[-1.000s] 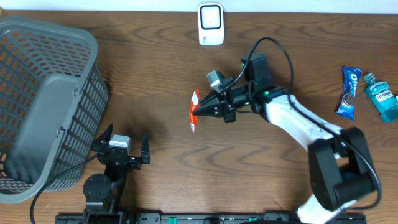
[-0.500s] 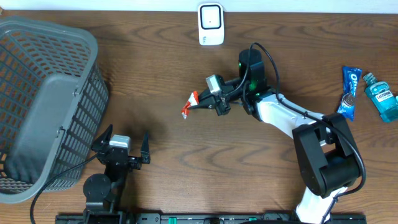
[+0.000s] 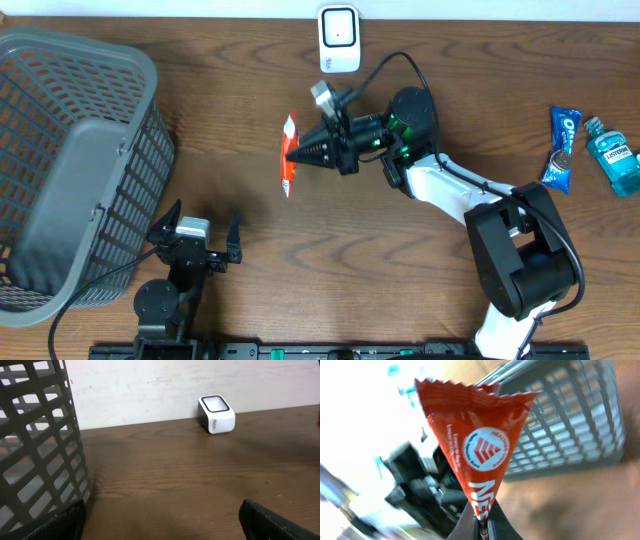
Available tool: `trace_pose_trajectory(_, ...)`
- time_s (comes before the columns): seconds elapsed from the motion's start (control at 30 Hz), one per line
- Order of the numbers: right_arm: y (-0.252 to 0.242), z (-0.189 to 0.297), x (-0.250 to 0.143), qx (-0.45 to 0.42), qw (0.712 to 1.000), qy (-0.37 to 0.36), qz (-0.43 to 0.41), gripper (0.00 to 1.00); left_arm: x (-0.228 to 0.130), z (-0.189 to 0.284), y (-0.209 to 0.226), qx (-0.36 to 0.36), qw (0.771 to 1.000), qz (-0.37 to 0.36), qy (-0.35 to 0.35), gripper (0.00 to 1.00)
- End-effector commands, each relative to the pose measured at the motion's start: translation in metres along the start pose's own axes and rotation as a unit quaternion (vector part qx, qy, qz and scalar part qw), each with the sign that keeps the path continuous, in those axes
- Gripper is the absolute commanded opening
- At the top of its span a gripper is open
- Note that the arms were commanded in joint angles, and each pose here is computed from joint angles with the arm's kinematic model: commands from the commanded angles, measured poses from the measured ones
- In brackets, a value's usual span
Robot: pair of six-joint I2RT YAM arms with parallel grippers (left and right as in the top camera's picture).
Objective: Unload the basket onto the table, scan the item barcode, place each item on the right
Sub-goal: 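Carry the Nescafe stick left toward the scanner, then hold the Nescafe stick up in front of the scanner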
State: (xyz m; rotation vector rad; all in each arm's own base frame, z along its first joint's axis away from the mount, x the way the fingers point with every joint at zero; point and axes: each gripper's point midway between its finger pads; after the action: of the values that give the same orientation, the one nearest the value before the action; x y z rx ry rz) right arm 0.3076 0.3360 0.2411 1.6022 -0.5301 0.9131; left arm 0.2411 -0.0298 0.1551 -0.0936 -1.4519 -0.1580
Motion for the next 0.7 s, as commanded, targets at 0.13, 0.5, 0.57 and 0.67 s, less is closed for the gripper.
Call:
trace_pose_trajectory(0.13, -0.029, 0.013, 0.022, -0.040, 0.911, -0.088, -0.400, 0.01, -0.016, -0.002, -0.002, -0.007, 1.000, -0.002, 0.018, 0.98)
trace_pose_trajectory(0.5, -0.104, 0.030, -0.059, -0.171, 0.617, -0.157, -0.752, 0.01, -0.016, -0.002, -0.002, -0.007, 1.000, -0.002, 0.018, 0.98)
trace_pose_trajectory(0.57, -0.114, 0.037, -0.062, -0.186, 0.578, -0.188, -0.772, 0.01, -0.016, -0.002, -0.002, -0.007, 1.000, -0.002, 0.018, 0.98)
trace_pose_trajectory(0.67, -0.127, 0.050, -0.059, -0.195, 0.536, -0.235, -0.787, 0.01, -0.016, -0.002, -0.002, -0.007, 1.000, -0.002, 0.018, 0.98)
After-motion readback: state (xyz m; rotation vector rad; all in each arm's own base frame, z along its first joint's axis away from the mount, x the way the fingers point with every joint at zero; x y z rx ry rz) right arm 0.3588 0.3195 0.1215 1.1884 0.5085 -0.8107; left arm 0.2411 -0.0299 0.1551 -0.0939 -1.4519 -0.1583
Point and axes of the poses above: each gripper's point midway between its finger pads, its own z axis back along the fingers, its own y axis along the line the jaws close on, x = y × z, and after that the axes turned 1 degree about z, right-handed
